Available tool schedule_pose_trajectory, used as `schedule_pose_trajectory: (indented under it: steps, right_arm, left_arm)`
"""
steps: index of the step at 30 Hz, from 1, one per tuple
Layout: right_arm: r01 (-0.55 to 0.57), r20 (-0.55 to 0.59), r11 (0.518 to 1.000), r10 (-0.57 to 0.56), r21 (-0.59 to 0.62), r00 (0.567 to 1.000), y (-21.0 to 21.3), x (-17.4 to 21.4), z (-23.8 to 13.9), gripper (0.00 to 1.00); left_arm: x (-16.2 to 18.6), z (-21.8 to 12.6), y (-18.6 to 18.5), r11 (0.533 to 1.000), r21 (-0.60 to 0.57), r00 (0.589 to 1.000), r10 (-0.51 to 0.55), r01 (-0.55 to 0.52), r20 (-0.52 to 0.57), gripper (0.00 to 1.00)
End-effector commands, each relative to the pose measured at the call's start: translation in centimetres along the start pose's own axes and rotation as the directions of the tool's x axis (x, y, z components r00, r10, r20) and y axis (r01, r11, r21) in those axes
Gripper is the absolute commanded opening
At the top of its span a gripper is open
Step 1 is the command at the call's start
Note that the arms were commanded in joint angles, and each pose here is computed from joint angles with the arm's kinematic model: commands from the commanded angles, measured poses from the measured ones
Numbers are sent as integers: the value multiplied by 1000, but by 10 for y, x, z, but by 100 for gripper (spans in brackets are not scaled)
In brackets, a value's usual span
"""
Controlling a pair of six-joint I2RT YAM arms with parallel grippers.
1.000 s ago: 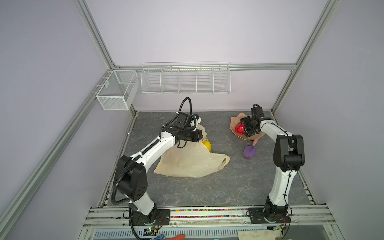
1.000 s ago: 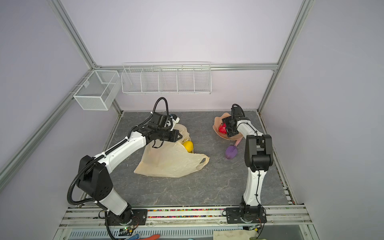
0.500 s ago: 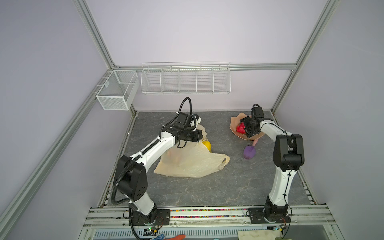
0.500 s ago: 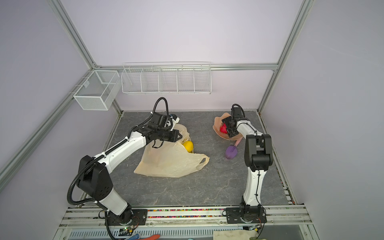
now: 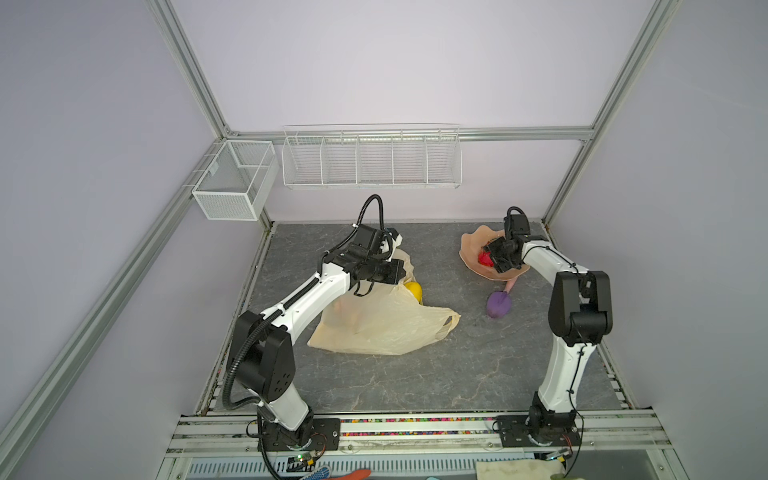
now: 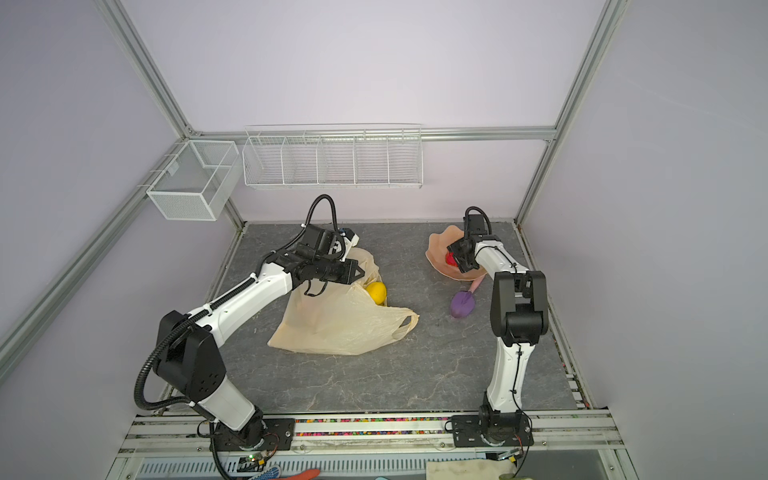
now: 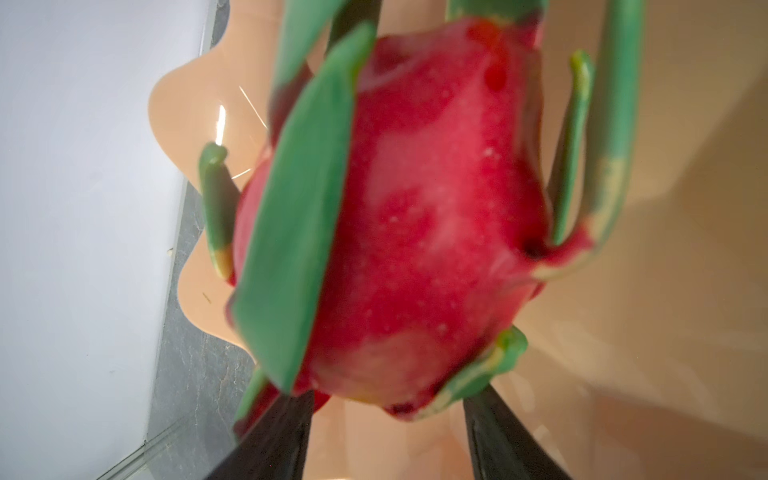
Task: Place the fruits into the plastic bag
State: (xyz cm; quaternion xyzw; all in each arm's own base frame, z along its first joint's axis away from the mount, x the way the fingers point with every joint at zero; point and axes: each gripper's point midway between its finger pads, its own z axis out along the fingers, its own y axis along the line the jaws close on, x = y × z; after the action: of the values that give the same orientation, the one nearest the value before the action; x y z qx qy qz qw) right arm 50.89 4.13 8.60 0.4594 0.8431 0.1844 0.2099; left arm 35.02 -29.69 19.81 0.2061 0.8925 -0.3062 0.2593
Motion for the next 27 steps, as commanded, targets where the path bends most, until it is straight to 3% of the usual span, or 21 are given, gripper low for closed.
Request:
schedule_pose_trajectory:
  steps: [1,4,9,17,27]
  right_arm:
    - [28,-6,1000,-28,7,1000,-3,0,-14,59]
    - [36,-24,999,-36,-7,999,0,3,-16,60]
    - [63,-38,998,-64,-20,997,1,5,-24,82]
    - [78,0,997,-78,-30,997,4,2,-66,100]
    - [35,33,997,-33,-63,999,4,-17,-63,88]
  left_arm:
    - [-2,-5,-3,1000,-2,1000,17,-17,13,0]
    - [-3,-5,-3,1000,1,1000,18,-18,15,0]
    - [-4,-4,-4,1000,7,1000,20,-20,12,0]
    - [-1,-1,-4,1000,15,1000,21,-21,0,0]
    - [-1,1,-6,999,28,999,31,-31,-10,0]
